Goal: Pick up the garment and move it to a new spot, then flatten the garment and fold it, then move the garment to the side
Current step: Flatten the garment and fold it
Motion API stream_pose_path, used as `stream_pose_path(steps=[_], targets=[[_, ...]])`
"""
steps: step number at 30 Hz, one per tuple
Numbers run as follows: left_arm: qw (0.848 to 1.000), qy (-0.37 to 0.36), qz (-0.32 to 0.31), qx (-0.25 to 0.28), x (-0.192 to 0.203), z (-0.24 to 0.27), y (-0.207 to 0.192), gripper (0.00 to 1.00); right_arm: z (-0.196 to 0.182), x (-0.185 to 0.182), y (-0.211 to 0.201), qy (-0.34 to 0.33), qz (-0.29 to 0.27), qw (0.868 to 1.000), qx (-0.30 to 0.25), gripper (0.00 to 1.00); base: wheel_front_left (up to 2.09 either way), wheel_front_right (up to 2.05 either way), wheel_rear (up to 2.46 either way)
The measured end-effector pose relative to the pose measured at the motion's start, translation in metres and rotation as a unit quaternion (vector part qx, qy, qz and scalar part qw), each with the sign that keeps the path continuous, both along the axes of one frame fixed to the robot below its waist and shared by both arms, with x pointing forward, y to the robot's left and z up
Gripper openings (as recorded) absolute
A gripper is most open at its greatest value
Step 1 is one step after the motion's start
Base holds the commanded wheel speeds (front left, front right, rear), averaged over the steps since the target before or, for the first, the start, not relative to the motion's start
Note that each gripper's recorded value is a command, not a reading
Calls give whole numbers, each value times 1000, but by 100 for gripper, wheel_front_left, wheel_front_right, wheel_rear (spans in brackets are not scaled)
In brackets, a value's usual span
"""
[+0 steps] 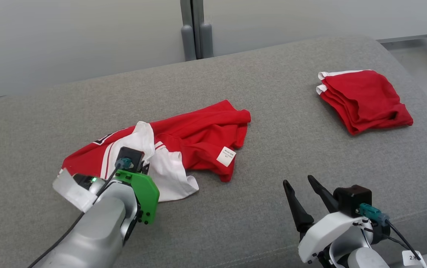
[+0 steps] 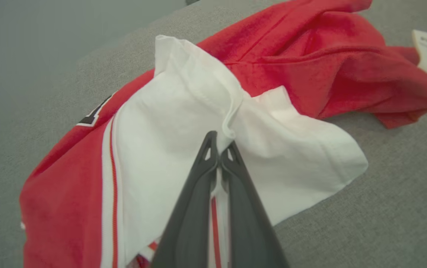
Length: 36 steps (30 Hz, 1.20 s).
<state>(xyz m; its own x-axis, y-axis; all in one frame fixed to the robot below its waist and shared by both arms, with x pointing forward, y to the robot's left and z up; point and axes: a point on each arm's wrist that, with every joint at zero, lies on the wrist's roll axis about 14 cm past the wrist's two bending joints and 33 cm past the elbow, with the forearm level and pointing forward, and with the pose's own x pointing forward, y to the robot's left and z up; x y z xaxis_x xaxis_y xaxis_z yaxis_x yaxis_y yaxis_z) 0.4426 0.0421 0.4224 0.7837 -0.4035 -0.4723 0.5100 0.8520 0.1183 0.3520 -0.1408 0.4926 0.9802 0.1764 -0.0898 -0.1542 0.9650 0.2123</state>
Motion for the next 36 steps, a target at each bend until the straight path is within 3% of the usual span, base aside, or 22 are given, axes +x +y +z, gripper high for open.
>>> stream_pose_path(steps=[9,15,29,36], targets=[[994,-33,83,-64,4,16,42,0,0,0,11,1,17,1000,0,100,0,0,0],[980,-57,165,-96,-3,22,90,0,0,-1,17,2,26,1000,-1,100,0,0,0],[946,-42,301,-116,-58,15,170,0,-2,3,26,7,43,999,-4,100,0,0,0],[941,-34,323,-98,-71,15,187,0,-3,4,27,9,44,999,-5,100,0,0,0]])
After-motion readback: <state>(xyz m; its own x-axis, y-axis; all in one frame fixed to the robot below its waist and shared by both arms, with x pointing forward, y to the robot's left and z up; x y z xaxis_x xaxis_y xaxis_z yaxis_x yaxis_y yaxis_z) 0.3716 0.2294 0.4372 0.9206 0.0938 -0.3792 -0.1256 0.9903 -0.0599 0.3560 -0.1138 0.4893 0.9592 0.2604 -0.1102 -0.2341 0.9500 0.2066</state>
